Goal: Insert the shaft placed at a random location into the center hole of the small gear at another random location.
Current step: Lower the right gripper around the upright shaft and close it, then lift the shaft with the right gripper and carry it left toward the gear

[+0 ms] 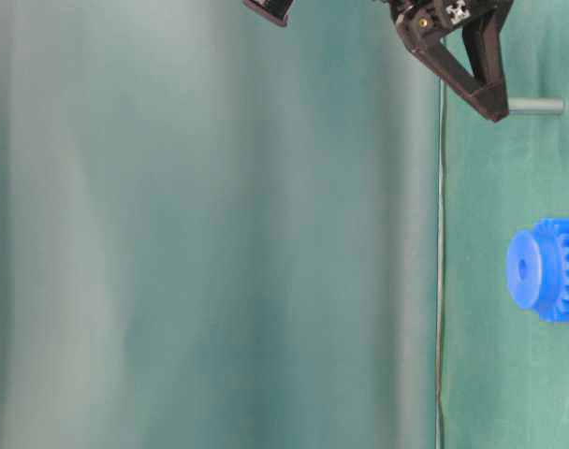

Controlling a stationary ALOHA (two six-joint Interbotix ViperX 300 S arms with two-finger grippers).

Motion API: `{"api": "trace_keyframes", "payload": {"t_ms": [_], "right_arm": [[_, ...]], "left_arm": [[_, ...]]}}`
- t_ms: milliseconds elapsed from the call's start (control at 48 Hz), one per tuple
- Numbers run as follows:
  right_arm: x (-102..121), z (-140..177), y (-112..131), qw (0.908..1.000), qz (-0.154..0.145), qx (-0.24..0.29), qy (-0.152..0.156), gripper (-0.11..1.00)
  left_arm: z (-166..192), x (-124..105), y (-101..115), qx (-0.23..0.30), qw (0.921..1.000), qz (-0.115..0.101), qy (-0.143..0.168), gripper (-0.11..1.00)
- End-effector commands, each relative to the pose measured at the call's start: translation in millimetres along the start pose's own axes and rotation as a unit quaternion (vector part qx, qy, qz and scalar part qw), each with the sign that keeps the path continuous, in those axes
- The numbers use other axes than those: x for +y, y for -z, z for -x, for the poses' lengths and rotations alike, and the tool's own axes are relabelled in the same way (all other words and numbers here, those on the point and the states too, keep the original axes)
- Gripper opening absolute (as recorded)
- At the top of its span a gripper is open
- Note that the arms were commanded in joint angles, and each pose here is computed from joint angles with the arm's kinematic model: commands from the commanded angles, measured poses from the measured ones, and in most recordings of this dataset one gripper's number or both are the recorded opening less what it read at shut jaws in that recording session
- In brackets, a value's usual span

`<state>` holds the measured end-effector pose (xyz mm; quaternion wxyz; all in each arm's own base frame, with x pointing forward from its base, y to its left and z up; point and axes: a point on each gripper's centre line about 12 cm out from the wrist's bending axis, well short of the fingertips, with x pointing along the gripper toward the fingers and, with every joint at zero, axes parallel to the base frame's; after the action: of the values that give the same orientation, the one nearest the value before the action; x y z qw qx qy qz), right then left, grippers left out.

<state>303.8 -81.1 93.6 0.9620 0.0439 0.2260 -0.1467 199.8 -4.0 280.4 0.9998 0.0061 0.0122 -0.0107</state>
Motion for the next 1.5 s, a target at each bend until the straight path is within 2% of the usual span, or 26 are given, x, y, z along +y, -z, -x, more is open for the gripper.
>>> {"api": "trace_keyframes", "payload": {"t_ms": [0, 479, 874, 1041, 1478], "right_arm": [[-1, -3, -13, 0.9998, -0.001, -0.021, 0.002, 0.13], [3, 23, -71, 0.9994, -0.006, -0.033, -0.009, 0.13], [3, 26, -74, 0.9995, -0.008, -0.03, -0.01, 0.13], [10, 21, -79, 0.9992, -0.008, -0.035, -0.018, 0.13], [39, -18, -107, 0.9977, 0.004, -0.046, -0.05, 0.13]], "left_arm": [[-2, 0, -8, -0.008, 1.0, -0.002, 0.001, 0.0], [-2, 0, -8, -0.009, 1.0, 0.0, 0.001, 0.0], [-2, 0, -8, -0.008, 1.0, -0.001, 0.001, 0.0], [-2, 0, -8, -0.009, 1.0, -0.001, 0.001, 0.0], [-3, 0, -7, -0.008, 1.0, 0.0, 0.001, 0.0]]}}
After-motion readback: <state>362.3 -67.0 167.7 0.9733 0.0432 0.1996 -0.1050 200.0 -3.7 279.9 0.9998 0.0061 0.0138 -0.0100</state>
